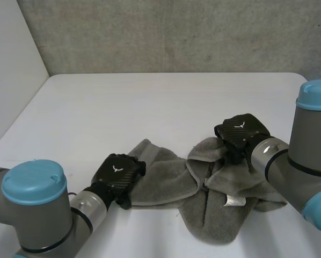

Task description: Fold the towel.

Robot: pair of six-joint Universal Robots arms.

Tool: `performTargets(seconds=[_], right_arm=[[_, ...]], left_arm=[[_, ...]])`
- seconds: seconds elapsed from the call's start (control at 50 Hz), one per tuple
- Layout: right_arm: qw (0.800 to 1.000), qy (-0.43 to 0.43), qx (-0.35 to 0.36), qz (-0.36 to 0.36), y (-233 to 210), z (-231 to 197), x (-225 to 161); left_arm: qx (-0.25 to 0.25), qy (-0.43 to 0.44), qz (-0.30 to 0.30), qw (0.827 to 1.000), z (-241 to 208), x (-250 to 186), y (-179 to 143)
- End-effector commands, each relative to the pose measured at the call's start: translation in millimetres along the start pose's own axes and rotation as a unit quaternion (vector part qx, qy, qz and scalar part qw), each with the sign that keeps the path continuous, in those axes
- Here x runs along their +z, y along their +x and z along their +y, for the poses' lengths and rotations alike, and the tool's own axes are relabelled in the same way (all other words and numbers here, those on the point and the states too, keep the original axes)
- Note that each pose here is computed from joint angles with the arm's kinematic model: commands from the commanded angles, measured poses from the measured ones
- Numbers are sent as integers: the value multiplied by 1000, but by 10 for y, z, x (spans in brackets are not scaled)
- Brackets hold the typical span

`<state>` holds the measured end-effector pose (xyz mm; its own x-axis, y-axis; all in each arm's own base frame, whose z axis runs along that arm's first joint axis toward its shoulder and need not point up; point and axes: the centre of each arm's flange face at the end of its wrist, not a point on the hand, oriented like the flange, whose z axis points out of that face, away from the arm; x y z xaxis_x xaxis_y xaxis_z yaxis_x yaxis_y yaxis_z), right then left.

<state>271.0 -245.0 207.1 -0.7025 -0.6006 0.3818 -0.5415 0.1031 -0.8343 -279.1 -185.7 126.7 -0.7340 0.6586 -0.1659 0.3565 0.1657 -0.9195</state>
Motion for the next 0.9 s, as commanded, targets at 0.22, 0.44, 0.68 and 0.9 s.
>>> performTargets(seconds=[0.22, 0.44, 0.68, 0.9], right_arm=[[1000, 3, 1, 6, 24, 5, 17], [999, 39, -8, 27, 165, -290, -208], [997, -36, -49, -41, 199, -420, -752], [989, -70, -97, -85, 103, -325, -533]], left_arm=[[1, 11, -2, 1000, -11, 230, -23], [15, 135, -40, 990, -760, 9, -201], [91, 155, -124, 976, -1375, -723, -654], [106, 34, -114, 987, -918, -355, -794]])
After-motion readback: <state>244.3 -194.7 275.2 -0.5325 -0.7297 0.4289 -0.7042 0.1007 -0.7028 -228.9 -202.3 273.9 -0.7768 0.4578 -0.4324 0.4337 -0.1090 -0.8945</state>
